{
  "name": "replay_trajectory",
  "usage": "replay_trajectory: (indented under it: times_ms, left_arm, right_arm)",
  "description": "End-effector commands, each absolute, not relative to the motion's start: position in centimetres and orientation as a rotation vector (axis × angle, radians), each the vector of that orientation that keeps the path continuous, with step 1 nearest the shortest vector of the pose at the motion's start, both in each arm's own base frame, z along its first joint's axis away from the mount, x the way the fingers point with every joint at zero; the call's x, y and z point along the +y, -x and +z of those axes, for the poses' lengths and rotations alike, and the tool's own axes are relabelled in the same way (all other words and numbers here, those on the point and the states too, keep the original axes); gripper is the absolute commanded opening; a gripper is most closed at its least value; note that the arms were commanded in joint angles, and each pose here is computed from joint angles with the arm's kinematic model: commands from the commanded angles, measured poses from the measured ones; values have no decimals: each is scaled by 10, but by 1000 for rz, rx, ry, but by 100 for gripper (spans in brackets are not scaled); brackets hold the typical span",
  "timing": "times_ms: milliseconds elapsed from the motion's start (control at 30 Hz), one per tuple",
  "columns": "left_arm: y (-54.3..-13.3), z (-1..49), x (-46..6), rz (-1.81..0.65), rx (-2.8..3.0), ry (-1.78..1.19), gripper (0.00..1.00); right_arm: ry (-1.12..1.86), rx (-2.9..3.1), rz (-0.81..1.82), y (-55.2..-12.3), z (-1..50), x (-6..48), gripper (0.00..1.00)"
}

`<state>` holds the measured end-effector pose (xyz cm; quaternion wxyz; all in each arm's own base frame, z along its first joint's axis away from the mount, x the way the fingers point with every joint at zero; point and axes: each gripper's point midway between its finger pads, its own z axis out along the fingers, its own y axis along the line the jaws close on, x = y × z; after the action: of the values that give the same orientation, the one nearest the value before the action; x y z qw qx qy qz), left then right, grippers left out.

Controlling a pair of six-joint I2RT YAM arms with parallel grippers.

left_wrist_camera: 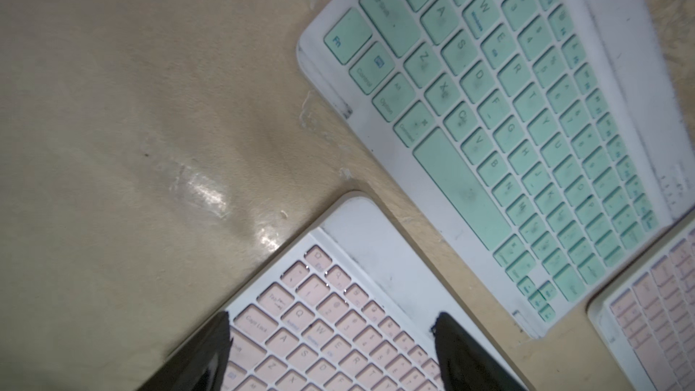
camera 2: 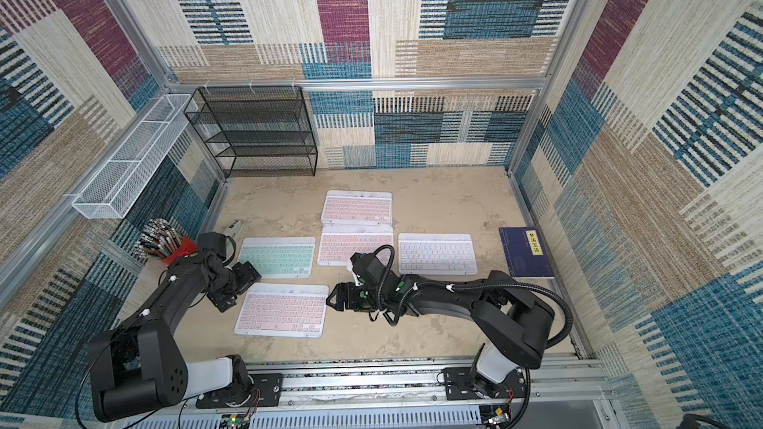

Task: Stack the numeric keypads
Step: Adjust the numeric keypad at the center of the board.

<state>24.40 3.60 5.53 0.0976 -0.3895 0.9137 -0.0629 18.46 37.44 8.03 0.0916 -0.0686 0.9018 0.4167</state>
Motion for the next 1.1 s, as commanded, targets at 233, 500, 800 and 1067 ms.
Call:
replay_trajectory:
  times_ms: [233, 500, 800, 1067]
  left_arm:
    - [-250, 41, 27, -284, 2677, 1192, 87]
    - [-250, 28, 15, -386, 2683, 1174, 86]
    - [-245, 21, 0, -514, 2651, 1174, 86]
    - [-228, 12, -5, -539, 2618, 1220, 85]
  right_arm:
    - [50, 2733, 1374, -178, 59, 391, 75]
    - [-4, 2799, 1404, -169, 46, 398, 74]
    - [-54, 2829, 1374, -167, 41, 393, 73]
    - [-68, 2859, 1367, -165, 37, 393, 73]
